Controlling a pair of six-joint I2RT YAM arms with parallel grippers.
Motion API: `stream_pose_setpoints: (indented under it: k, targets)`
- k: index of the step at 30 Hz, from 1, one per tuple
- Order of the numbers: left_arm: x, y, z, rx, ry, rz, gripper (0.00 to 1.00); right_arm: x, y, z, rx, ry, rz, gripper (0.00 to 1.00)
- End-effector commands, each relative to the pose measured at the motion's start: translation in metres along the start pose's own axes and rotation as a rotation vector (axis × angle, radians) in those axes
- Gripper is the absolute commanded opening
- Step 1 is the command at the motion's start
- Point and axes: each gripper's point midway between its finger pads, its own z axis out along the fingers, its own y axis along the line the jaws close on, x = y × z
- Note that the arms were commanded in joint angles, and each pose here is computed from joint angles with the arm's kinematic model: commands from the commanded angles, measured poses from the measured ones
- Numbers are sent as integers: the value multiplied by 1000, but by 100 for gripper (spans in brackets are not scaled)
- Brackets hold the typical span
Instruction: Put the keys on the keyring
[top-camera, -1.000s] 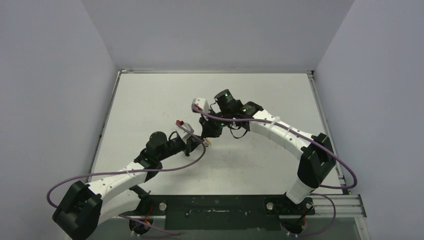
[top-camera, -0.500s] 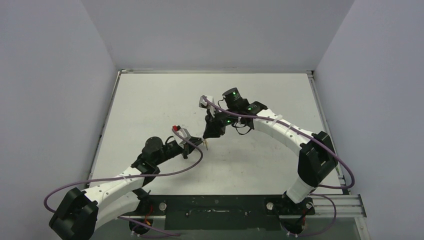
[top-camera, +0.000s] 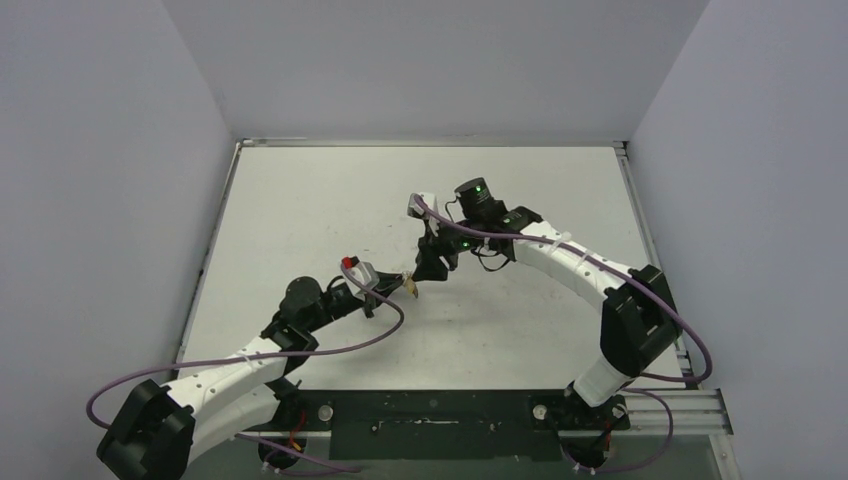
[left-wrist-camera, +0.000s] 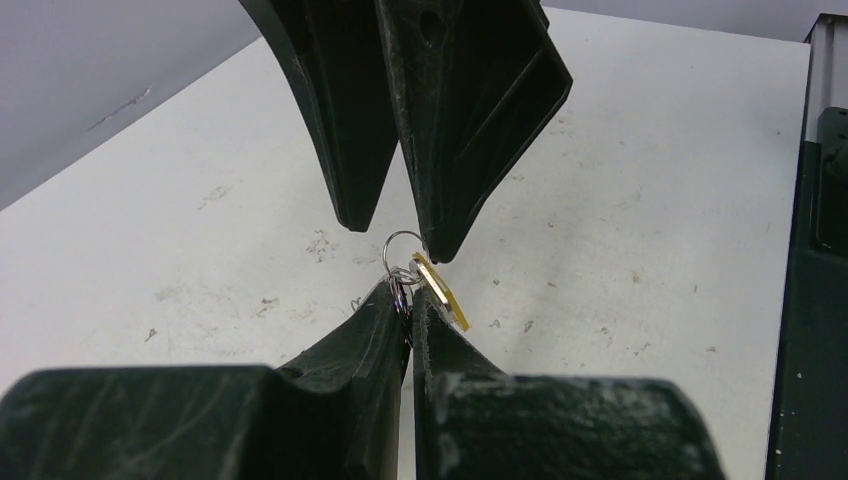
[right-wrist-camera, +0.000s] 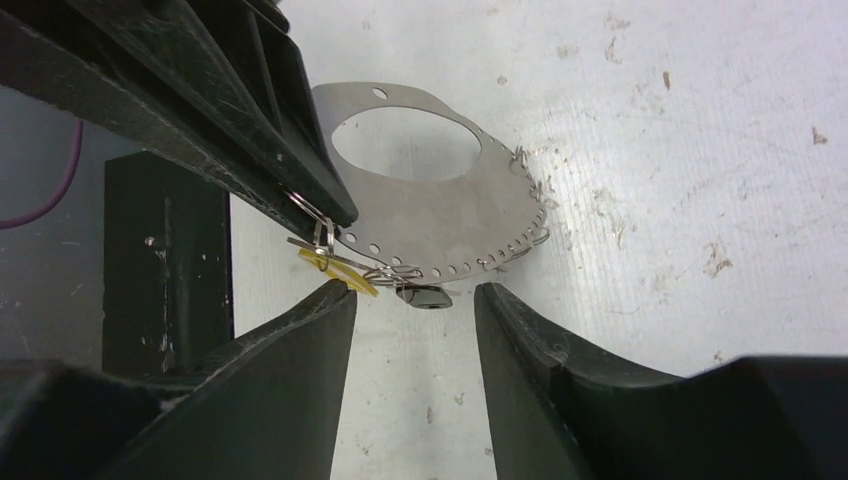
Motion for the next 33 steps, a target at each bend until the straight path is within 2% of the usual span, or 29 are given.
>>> stream_pose_setpoints:
  k: [1, 10, 16, 18, 22, 27, 33]
  targets:
    - [-29, 0, 1, 14, -102, 67, 0, -46, 17, -15, -41, -157, -113, 50]
    - [-28, -2, -1, 20, -100, 76, 0, -70, 10, -13, -35, -245, -11, 50]
    - [-27, -2, -1, 18, -100, 80, 0, -57, 4, -6, -36, -181, 31, 40]
    - [-26, -1, -1, 17, -98, 79, 0, -56, 6, -7, -44, -171, 30, 40]
    - [-26, -1, -2, 15, -97, 77, 0, -53, 9, -7, -59, -162, 33, 43]
    - [-25, -1, -2, 16, -95, 77, 0, -54, 13, -10, -59, -168, 23, 54]
    - [-24, -1, -2, 14, -91, 76, 0, -57, 18, -12, -55, -176, 16, 56]
